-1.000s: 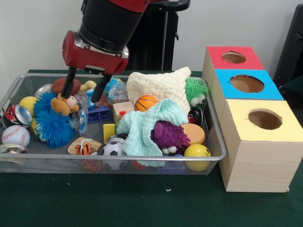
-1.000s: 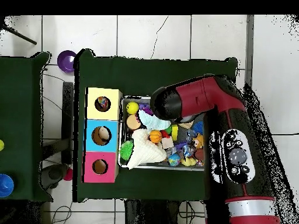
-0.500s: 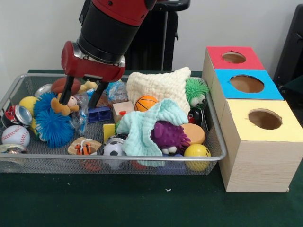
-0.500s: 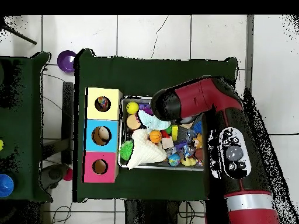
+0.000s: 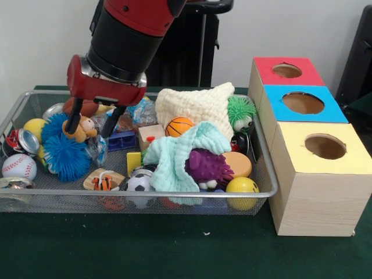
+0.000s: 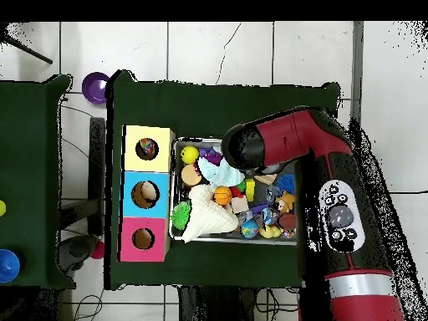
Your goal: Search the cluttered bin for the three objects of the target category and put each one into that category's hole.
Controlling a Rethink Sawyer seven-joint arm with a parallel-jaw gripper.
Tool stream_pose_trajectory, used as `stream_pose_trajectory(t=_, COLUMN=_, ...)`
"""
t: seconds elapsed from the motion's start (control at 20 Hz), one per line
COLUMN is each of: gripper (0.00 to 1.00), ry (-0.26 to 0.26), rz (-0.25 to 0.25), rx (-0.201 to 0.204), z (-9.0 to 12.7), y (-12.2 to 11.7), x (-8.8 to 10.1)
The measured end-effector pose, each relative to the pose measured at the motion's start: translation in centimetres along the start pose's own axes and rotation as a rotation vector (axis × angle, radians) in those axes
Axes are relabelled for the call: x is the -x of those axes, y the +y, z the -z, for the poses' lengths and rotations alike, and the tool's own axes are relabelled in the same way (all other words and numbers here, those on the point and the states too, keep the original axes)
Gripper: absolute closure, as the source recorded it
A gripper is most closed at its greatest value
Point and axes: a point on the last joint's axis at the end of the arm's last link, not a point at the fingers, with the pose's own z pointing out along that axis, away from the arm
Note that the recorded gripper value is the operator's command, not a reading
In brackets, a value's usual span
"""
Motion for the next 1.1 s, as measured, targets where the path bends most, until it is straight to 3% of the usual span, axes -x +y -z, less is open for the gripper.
stream_pose_trajectory(t=0.2, gripper=0.00, ry=0.001, rz=0.008, rx=-0.006, z=-0.9, y=-1.0, x=0.0)
stream_pose_trajectory(t=0.65, gripper=0.00, ry=0.029, rz=0.085, rx=-0.012, z=-5.0, y=-4.8, x=-1.5)
stream_pose_trajectory(t=1.1, gripper=0.00, ry=0.083, rz=0.079, rx=0.035, z=-8.8, y=-4.2, x=-3.4)
